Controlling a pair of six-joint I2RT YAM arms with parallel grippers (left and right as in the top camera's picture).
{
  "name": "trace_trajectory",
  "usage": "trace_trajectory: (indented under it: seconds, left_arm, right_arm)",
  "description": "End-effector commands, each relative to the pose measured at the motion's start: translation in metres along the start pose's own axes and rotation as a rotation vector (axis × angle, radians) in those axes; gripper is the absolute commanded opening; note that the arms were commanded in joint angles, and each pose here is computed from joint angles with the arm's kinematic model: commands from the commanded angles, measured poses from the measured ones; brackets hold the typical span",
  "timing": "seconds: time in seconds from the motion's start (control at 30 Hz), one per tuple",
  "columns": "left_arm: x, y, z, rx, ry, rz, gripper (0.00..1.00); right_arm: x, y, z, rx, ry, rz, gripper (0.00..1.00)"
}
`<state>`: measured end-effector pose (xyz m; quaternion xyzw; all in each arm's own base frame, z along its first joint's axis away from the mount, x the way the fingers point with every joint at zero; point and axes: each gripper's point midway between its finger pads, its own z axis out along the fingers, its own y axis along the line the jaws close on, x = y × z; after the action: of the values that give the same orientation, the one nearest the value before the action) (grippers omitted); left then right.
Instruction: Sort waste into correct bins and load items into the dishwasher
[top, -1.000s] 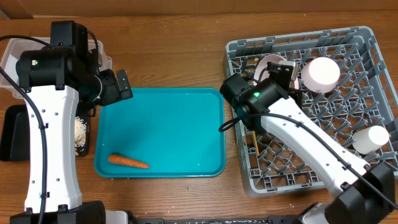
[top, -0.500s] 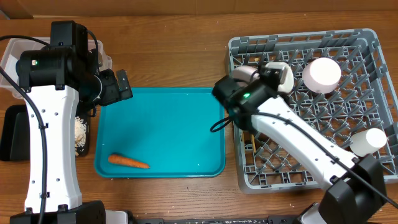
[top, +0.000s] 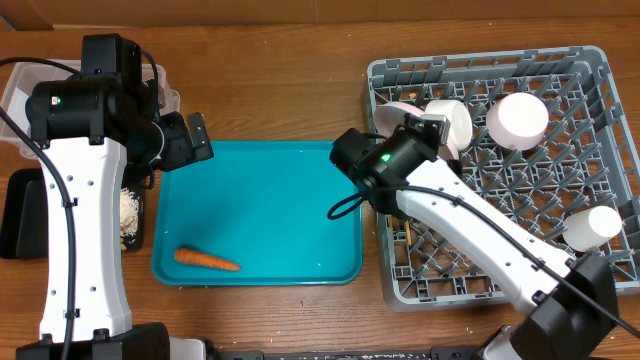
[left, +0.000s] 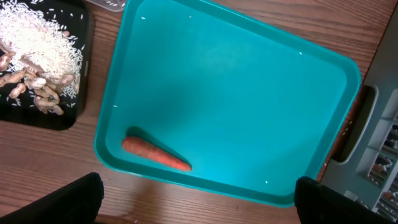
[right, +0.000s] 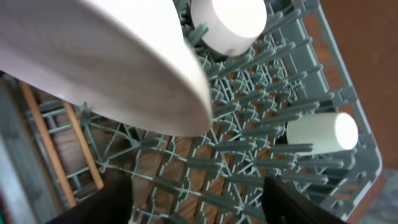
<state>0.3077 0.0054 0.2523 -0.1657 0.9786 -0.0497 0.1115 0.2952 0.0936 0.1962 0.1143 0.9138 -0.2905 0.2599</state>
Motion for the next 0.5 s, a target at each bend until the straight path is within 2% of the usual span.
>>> trace_trajectory:
  seconds: [0.0, 0.07, 0.27, 0.4, 0.47]
  left_arm:
    - [0.001, 0.000, 0.003, 0.001, 0.012, 0.016, 1.00]
    - [0.001, 0.000, 0.003, 0.001, 0.013, 0.016, 1.00]
    - [0.002, 0.000, 0.003, 0.001, 0.014, 0.015, 1.00]
    - [0.002, 0.000, 0.003, -0.001, 0.018, 0.015, 1.00]
    - [0.002, 0.000, 0.003, 0.000, 0.017, 0.015, 1.00]
  right_arm:
    - [-0.031, -0.021, -0.038, -0.115, -0.065, 0.192, 0.74]
    - [-0.047, -0.032, -0.056, -0.165, -0.103, 0.244, 0.84]
    - [-0.083, -0.064, -0.081, -0.236, -0.171, 0.291, 0.87]
    - [-0.080, -0.069, -0.057, -0.267, -0.055, 0.180, 0.88]
    - [-0.077, -0.062, -0.047, -0.345, 0.013, 0.057, 0.92]
